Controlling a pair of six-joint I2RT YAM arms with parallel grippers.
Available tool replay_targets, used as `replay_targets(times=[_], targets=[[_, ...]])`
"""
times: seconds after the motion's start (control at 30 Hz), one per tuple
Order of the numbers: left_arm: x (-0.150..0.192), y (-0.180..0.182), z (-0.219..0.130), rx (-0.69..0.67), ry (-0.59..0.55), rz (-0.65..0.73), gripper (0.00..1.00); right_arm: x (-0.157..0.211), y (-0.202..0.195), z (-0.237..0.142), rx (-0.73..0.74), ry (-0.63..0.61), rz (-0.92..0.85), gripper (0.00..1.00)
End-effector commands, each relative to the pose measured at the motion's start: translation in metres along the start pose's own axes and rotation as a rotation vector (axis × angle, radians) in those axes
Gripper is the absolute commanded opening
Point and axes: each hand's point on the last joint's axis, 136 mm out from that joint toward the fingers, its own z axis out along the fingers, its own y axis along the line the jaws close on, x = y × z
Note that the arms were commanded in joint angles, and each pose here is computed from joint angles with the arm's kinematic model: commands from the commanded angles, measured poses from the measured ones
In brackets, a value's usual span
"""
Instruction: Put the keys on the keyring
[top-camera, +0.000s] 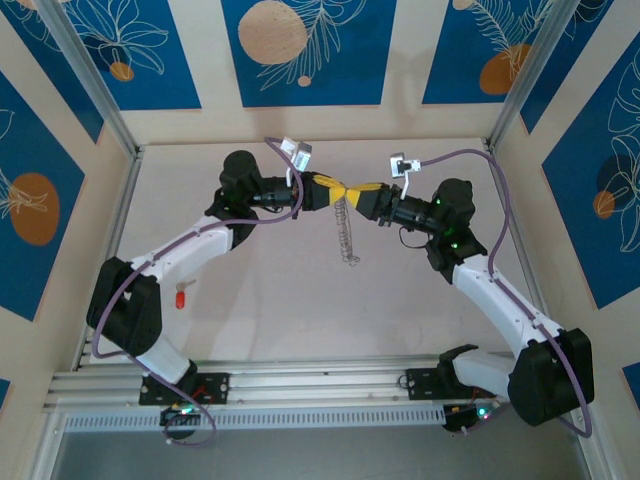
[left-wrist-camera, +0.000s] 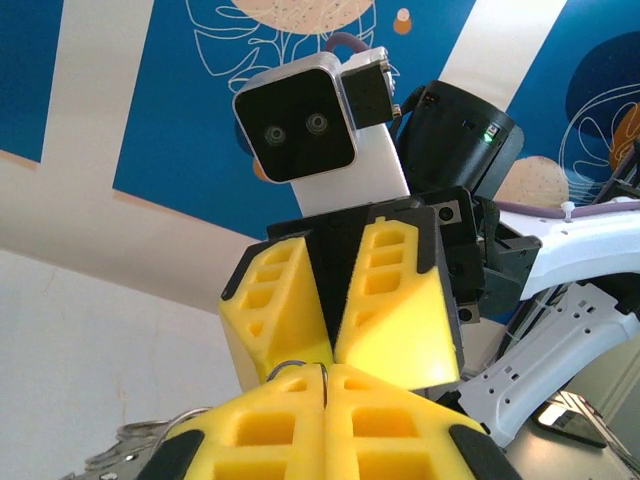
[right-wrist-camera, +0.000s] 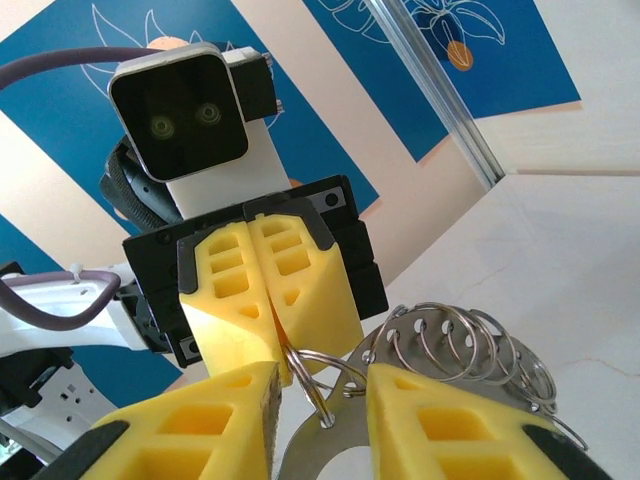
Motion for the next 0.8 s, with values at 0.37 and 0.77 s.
replay_targets(times=[0.37,0.77], targets=[[-0.017,-0.017,0.002,0.04,-0.023,0.073,0.0,-0.01,0.02,-0.008,-0.018,-0.02,-0.044,0.37],[-0.018,-0.017,0.002,0.041,-0.024,0.073,0.0,-0.003,0.026,-0.003,-0.052,0.015,-0.05,0.29]])
